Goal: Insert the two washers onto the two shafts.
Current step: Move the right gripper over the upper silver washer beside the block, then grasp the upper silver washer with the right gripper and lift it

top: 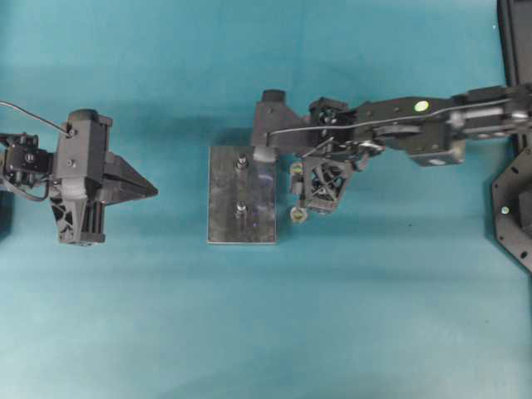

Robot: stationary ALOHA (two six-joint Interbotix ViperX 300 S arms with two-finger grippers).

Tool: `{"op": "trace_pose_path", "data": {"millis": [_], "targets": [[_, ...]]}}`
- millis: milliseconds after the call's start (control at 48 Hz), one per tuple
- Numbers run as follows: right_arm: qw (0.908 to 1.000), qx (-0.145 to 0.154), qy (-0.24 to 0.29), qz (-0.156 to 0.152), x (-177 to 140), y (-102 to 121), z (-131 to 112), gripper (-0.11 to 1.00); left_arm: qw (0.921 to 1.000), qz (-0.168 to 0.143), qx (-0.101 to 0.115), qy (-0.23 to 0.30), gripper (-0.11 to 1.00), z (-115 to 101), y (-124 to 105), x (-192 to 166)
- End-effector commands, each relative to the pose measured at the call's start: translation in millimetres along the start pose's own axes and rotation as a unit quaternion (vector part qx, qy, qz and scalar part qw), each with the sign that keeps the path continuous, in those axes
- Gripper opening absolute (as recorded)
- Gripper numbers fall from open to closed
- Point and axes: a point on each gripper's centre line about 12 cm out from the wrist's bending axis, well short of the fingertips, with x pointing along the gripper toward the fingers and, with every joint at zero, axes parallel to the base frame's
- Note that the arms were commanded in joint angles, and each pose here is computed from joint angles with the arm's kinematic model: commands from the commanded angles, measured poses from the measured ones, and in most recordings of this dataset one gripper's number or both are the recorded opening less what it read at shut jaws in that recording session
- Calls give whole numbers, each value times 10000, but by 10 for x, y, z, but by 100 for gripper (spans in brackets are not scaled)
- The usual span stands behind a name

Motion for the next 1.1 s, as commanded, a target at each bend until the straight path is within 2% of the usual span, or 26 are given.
{"op": "trace_pose_path", "data": {"millis": [0,271,479,750,875,1083], "targets": [[9999,-47,-152,-50,-51,-34,111,74,9999,12,11,-99,0,54,7,-17],[9999,-95,-50,-109,5,-71,142,72,9999,12,11,-99,0,54,7,-17],[9996,-77,241,-104,25,-70,64,71,10000,17,14,-76,0,39,11,-12],[9997,-77,194,-100,19,-59,87,70,10000,16,6,-61,0,26,10,-11],[9997,-84,195,-100,19,-59,87,64,10000,16,6,-53,0,20,10,-11],[9998,-100,171,-80,14,-27,101,46,10000,16,6,-61,0,21,10,-11]]}}
